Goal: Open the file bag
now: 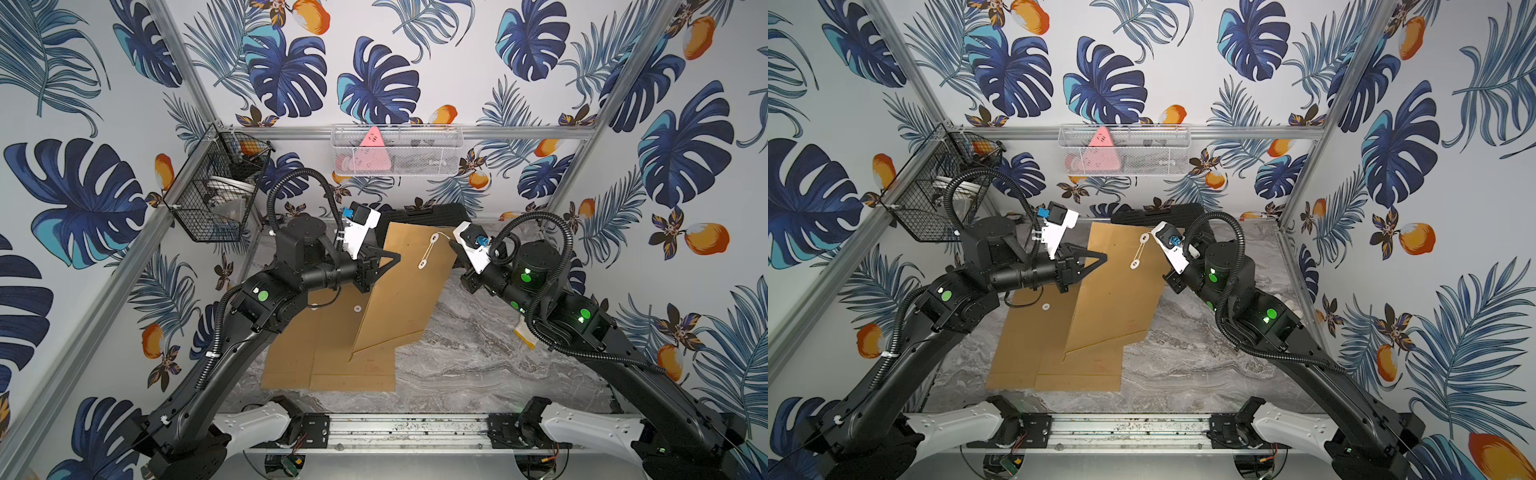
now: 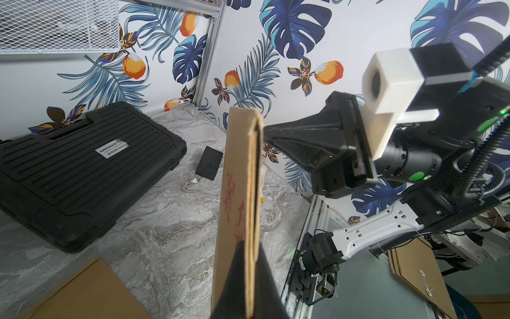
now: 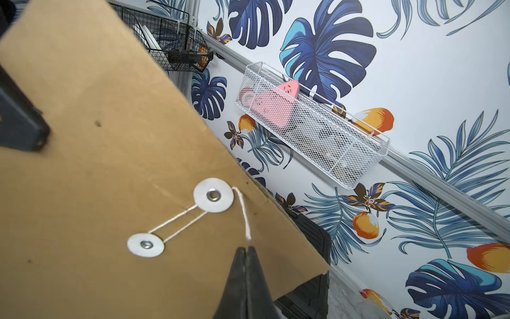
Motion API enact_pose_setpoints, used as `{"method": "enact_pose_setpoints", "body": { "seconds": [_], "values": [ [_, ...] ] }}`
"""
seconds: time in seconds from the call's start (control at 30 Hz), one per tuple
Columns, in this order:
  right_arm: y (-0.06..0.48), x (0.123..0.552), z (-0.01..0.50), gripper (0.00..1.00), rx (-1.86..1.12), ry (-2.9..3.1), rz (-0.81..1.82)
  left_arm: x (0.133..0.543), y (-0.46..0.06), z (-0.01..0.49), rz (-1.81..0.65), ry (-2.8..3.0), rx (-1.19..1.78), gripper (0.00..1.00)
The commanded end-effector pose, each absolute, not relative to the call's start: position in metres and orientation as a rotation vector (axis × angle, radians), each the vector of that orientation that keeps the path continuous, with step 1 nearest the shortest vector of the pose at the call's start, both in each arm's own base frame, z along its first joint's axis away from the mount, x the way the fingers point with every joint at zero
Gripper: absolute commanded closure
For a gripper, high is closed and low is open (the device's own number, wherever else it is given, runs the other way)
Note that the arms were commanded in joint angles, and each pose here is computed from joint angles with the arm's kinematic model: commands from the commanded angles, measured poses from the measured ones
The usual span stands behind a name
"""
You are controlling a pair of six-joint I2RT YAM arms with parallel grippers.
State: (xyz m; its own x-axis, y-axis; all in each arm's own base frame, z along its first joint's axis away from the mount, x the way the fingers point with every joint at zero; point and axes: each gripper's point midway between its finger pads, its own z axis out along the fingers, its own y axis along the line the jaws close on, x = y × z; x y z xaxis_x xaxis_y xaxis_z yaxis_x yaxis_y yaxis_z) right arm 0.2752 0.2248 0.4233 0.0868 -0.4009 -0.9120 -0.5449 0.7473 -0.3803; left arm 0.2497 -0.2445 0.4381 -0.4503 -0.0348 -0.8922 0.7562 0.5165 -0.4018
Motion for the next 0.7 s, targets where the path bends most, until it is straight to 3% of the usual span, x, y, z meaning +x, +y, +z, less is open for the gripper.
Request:
{"method": "enact_pose_setpoints", "body": {
  "seconds": [0.0,0.23,0.4,0.5,0.67],
  "values": [
    [0.220,0.279,0.416,1.00,-0.794,1.565,0.079,0.247,-0.247,0.459,-1.087,1.720,0.608,1.00],
    [0.218,0.281,0.415,1.00,-0.789,1.574,0.066,0.246,-0.254,0.465,-1.139,1.684,0.627,1.00],
    [0.212,0.272,0.430,1.00,-0.743,1.540,0.112,0.252,-0.250,0.458,-1.050,1.728,0.641,1.00],
    [0.205,0.271,0.431,0.76,-0.706,1.606,0.171,0.259,-0.243,0.449,-0.930,1.783,0.677,1.00],
    [0.186,0.283,0.429,0.57,-0.608,1.692,0.384,0.272,-0.234,0.431,-0.749,1.892,0.749,1.00]
  ]
}}
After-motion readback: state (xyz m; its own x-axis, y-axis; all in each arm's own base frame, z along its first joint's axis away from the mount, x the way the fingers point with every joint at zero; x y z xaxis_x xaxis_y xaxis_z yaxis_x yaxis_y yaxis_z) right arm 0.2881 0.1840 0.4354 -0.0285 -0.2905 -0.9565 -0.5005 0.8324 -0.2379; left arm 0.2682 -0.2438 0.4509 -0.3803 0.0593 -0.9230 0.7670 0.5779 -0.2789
